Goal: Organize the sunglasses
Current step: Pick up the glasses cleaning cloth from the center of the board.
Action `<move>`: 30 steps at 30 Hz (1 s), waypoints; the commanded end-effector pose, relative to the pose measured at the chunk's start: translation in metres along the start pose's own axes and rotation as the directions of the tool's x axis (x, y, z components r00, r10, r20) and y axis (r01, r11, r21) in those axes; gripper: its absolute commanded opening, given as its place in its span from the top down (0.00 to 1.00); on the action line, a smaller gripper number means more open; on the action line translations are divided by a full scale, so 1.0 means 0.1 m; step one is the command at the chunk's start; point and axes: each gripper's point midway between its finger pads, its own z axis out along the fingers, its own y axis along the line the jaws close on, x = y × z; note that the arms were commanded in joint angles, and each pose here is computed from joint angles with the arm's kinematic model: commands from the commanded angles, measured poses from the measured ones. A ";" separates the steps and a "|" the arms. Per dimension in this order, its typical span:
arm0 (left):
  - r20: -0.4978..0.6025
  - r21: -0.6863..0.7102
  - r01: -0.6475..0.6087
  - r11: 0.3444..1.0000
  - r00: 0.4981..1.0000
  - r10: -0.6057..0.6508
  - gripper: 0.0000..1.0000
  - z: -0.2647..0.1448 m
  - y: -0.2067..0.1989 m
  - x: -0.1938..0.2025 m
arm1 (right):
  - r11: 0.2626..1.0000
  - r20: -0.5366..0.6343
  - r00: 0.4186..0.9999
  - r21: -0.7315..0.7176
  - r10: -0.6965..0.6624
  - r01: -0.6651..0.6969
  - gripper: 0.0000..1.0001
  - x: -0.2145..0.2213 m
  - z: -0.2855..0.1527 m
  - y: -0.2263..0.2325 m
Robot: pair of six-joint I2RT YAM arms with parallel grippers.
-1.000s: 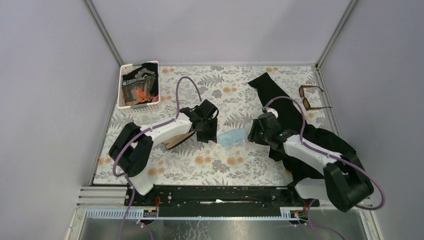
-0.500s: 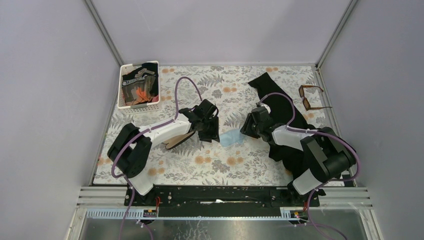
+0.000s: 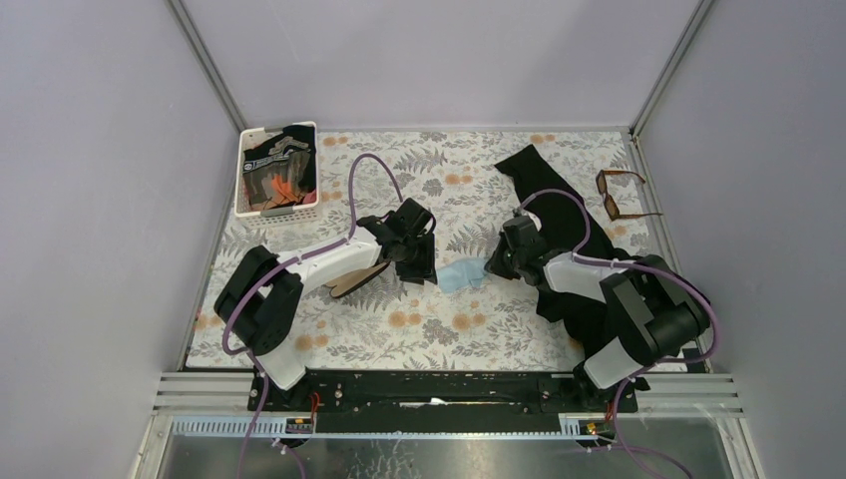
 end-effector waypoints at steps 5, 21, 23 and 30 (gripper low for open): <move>0.027 0.015 0.010 1.000 1.000 -0.010 0.63 0.08 -0.01 -0.06 | 1.000 -0.017 1.000 -0.027 -0.003 0.003 1.00 0.12 -0.40 -0.05; -0.022 0.038 -0.036 0.999 0.999 0.037 0.69 0.40 -0.34 0.02 | 0.995 -0.086 0.996 -0.084 0.039 -0.046 1.00 0.34 -0.75 -0.04; -0.010 0.018 -0.048 0.999 0.999 0.049 0.69 0.42 -0.33 -0.05 | 0.994 -0.070 0.997 -0.101 0.041 -0.048 1.00 0.28 -0.80 0.02; -0.023 0.001 -0.037 0.999 0.999 0.037 0.70 0.56 -0.34 -0.10 | 0.991 -0.024 0.998 -0.121 0.061 -0.064 1.00 0.16 -0.86 0.10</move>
